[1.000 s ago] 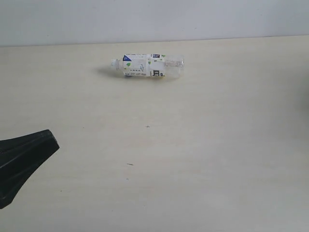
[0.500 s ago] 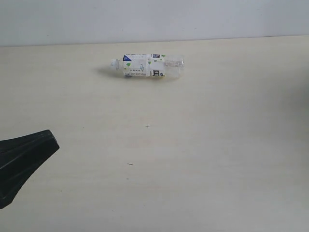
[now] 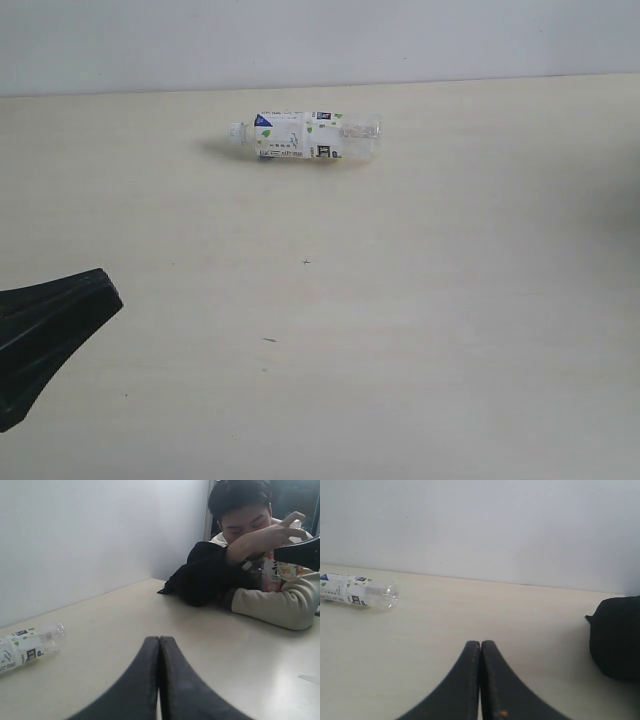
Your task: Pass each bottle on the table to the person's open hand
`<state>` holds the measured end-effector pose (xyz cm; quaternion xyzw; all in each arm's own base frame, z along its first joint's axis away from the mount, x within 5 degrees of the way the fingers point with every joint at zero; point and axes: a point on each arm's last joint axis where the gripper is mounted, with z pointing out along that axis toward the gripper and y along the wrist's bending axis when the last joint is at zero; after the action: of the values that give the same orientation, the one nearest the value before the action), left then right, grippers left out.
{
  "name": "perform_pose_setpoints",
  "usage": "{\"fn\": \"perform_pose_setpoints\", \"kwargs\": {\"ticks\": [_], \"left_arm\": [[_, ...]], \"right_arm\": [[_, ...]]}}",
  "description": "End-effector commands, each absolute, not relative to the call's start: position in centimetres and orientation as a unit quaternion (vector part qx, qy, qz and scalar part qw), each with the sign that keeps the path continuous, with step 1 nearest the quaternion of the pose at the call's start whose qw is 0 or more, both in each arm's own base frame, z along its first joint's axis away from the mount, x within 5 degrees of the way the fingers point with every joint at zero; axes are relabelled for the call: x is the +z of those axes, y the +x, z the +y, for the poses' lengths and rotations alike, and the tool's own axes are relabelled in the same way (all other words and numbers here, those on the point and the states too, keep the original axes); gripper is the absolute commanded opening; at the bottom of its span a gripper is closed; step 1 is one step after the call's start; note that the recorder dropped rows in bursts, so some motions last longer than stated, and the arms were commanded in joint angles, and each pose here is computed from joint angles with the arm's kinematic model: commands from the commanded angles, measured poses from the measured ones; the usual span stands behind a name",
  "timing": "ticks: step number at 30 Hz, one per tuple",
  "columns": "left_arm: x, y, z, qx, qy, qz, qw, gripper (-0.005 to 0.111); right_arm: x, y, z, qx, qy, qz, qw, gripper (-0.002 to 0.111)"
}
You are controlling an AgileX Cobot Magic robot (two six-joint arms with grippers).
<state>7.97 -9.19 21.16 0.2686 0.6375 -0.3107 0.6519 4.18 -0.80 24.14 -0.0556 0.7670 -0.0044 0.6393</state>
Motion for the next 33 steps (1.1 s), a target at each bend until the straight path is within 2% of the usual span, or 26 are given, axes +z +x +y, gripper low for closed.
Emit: {"fn": "perform_pose_setpoints", "kwargs": {"ticks": [1, 33], "left_arm": [[21.13, 7.95, -9.05, -0.310, 0.264, 0.638, 0.653, 0.000], [21.09, 7.95, -9.05, -0.310, 0.265, 0.640, 0.652, 0.000]], "right_arm": [[24.14, 4.19, -0.71, 0.003, -0.056, 0.763, 0.644, 0.000], [24.04, 4.16, -0.64, 0.012, -0.051, 0.767, 0.639, 0.000]]}}
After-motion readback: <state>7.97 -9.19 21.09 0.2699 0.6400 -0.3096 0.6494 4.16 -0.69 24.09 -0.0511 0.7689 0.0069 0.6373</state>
